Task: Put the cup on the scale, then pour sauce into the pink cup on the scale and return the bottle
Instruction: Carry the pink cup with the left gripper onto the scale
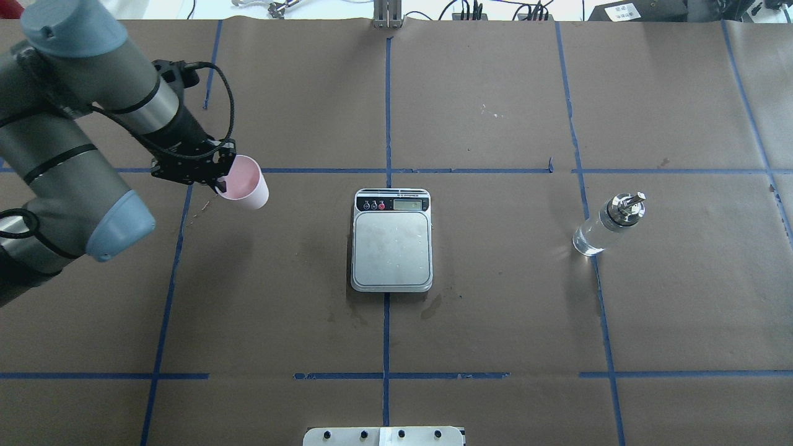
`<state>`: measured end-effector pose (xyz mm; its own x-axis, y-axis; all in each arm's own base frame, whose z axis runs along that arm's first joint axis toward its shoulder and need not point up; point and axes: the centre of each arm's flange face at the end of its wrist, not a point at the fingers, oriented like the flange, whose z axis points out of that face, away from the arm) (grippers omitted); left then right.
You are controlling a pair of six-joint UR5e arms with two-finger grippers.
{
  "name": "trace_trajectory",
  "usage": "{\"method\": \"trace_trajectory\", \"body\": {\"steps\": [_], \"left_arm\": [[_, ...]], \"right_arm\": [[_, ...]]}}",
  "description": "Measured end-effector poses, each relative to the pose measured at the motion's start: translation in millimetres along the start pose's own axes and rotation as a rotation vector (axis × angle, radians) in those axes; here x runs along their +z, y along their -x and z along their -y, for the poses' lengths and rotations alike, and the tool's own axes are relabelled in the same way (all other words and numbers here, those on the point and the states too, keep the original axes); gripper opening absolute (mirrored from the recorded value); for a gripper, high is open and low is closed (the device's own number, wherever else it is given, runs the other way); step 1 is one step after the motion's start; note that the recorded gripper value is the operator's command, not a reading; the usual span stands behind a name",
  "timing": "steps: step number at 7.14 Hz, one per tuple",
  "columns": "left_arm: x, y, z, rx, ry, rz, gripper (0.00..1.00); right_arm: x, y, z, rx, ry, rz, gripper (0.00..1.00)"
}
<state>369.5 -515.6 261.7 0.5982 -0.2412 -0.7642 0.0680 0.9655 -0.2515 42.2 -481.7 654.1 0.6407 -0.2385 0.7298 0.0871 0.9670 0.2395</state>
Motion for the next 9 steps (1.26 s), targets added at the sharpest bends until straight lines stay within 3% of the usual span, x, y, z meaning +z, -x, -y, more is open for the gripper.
{"method": "trace_trajectory", "body": {"steps": [2, 5, 9], "left_arm": [[6.0, -77.5, -39.9, -0.046, 0.049, -0.024, 0.0], [39.9, -163.5, -62.7, -0.122, 0.103, -0.059, 0.0], [73.6, -186.1, -73.7, -0.144, 0.102, -0.031, 0.0]], "right_arm": [[1.9, 0.6, -1.7, 0.001, -0.002, 0.025, 1.0], [1.9, 2.6, -1.9, -0.002, -0.005, 0.044, 1.0], [2.7, 1.5, -4.3, 0.002, -0.004, 0.051, 1.0]]}}
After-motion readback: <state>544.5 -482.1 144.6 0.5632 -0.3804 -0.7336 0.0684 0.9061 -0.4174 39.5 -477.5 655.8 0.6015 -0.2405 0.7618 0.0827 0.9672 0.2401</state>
